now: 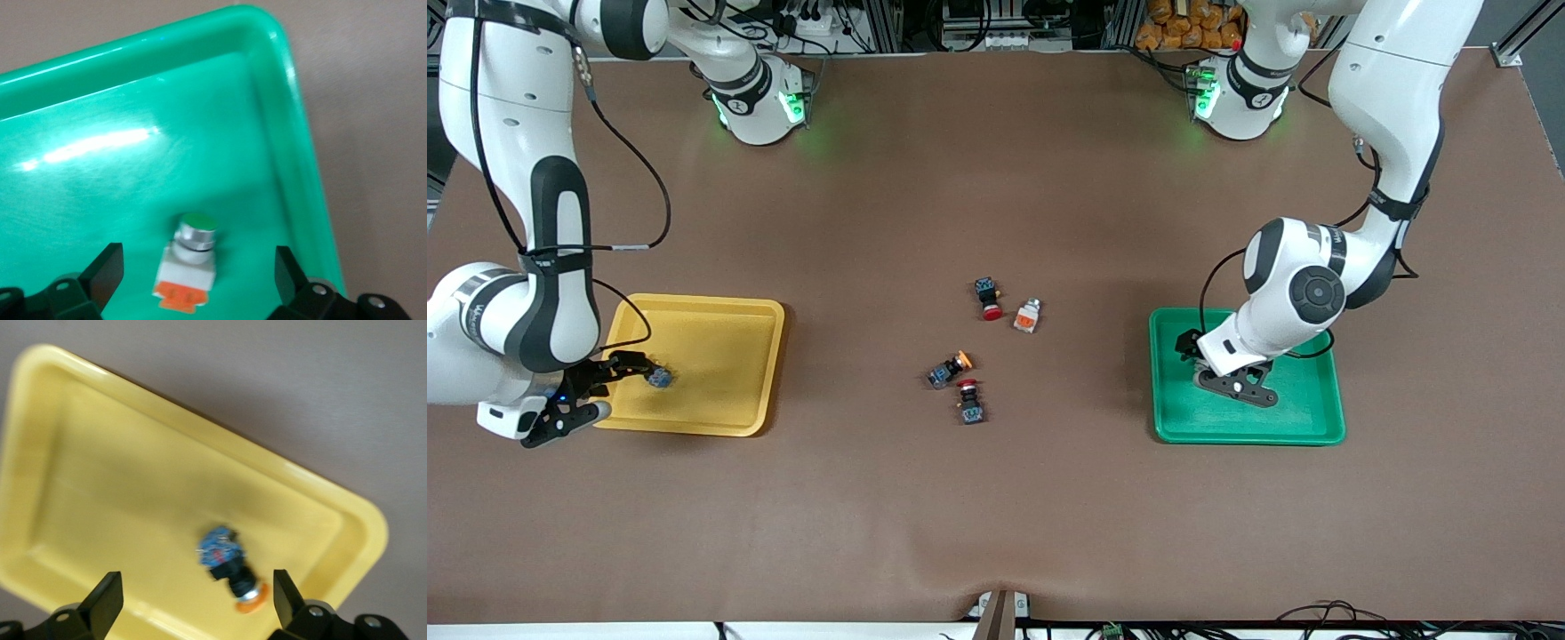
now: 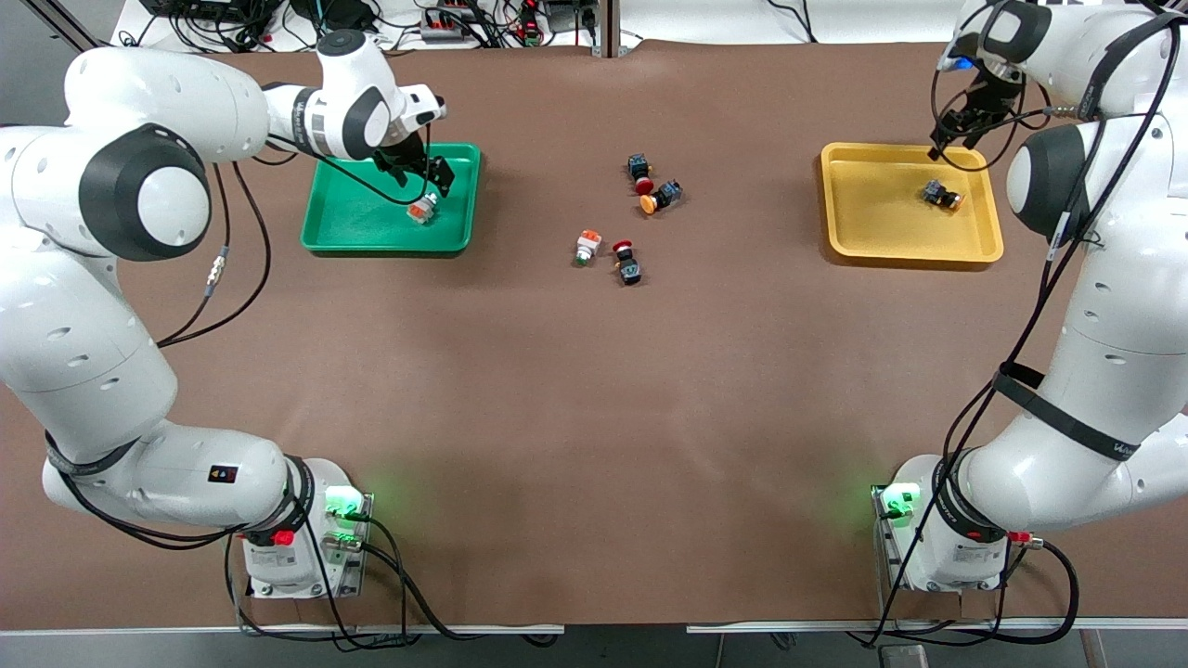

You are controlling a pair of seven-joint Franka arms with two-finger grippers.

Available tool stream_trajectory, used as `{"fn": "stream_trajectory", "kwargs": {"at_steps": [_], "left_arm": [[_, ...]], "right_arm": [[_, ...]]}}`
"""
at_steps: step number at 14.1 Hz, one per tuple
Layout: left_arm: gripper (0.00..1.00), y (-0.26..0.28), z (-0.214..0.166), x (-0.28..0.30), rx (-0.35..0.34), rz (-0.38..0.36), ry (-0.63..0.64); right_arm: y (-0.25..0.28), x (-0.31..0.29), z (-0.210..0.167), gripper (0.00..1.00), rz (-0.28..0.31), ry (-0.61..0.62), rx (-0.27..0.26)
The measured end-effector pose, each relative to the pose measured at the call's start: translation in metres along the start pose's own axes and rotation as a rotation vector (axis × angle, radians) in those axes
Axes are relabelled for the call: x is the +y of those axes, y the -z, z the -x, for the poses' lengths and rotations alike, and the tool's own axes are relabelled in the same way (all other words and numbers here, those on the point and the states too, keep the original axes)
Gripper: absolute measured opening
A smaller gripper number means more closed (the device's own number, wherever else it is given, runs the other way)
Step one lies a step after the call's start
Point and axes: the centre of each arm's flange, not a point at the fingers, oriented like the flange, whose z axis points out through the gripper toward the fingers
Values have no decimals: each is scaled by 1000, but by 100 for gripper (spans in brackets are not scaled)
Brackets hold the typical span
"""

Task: Place green and yellow buttons in trays
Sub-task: 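Carry the yellow button to the yellow tray while the left gripper carries green, then reach the right gripper to another yellow button while the left gripper reaches green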

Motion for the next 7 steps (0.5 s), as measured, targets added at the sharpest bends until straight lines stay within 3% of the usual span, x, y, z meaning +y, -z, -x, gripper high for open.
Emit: {"fn": "stream_trajectory", "kwargs": {"at_steps": [7], "left_arm": [[100,37,-17,149,6,45,181]], "right_arm": [[1,-129,-70,100,-78,-316,-6]]}}
